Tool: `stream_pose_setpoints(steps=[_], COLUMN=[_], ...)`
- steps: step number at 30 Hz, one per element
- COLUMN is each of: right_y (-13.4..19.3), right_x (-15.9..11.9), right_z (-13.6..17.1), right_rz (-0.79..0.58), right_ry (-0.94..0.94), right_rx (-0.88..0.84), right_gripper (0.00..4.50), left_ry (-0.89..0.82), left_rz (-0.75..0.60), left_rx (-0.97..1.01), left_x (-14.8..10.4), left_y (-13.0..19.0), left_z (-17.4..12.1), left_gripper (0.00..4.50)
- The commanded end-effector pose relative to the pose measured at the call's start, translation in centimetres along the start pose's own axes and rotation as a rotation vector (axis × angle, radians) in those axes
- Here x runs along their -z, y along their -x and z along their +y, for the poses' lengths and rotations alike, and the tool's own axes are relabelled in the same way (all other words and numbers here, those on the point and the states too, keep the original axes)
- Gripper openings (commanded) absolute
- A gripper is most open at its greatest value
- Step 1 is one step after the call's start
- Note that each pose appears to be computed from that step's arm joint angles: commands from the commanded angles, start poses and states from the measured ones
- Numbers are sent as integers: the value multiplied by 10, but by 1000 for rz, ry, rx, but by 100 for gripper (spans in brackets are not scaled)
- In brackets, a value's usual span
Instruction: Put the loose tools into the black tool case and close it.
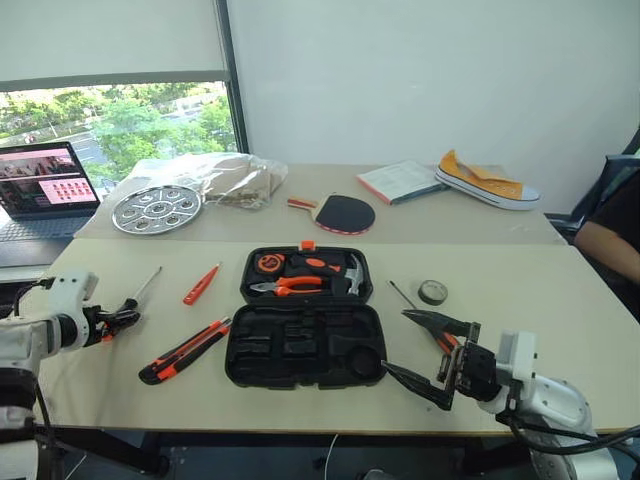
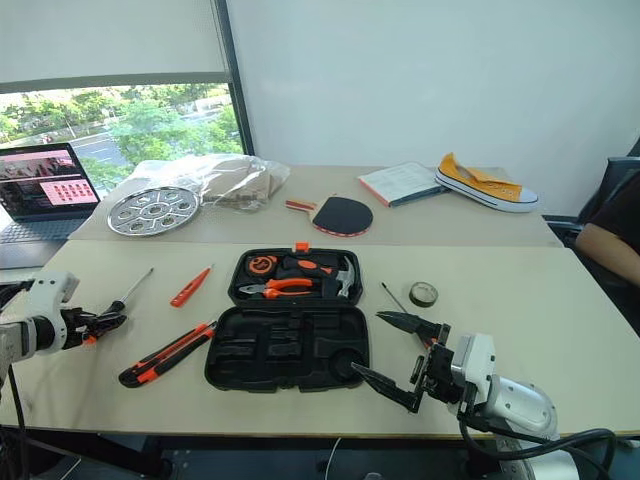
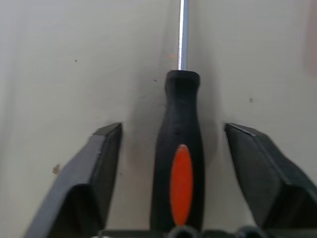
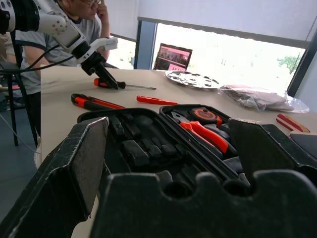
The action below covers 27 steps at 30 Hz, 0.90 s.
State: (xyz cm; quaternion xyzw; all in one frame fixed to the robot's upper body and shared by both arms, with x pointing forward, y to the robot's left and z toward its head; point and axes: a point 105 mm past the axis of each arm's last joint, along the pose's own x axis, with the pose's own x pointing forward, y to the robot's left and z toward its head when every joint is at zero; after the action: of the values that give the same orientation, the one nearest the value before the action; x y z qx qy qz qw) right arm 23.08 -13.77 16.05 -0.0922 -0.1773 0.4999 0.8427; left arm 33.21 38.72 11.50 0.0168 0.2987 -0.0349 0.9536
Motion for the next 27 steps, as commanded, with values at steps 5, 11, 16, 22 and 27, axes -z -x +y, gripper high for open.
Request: stream_pose_setpoints(steps=[5, 11, 16, 22, 27], right_y=[9, 33, 49, 52, 52], right_x=[-9, 1, 7, 6, 2], right_z=[1, 0, -2, -4, -3], right_rz=[5, 96, 144, 148, 137], right_ry=[47, 63, 40, 31, 38], right_rx=[49, 60, 84, 116, 146], right_gripper=[450, 450, 450, 450, 450], left_ry=[-209, -647, -916, -1100, -1137], left_rz=[-373, -428, -282, -130, -69], left_rx=[285, 834, 947, 913, 885], left_x=[-69, -91, -75, -52, -46], left_y=[20, 43, 25, -4, -16], left_z=[-38, -158, -220, -241, -240], left_gripper=[85, 85, 85, 85, 85])
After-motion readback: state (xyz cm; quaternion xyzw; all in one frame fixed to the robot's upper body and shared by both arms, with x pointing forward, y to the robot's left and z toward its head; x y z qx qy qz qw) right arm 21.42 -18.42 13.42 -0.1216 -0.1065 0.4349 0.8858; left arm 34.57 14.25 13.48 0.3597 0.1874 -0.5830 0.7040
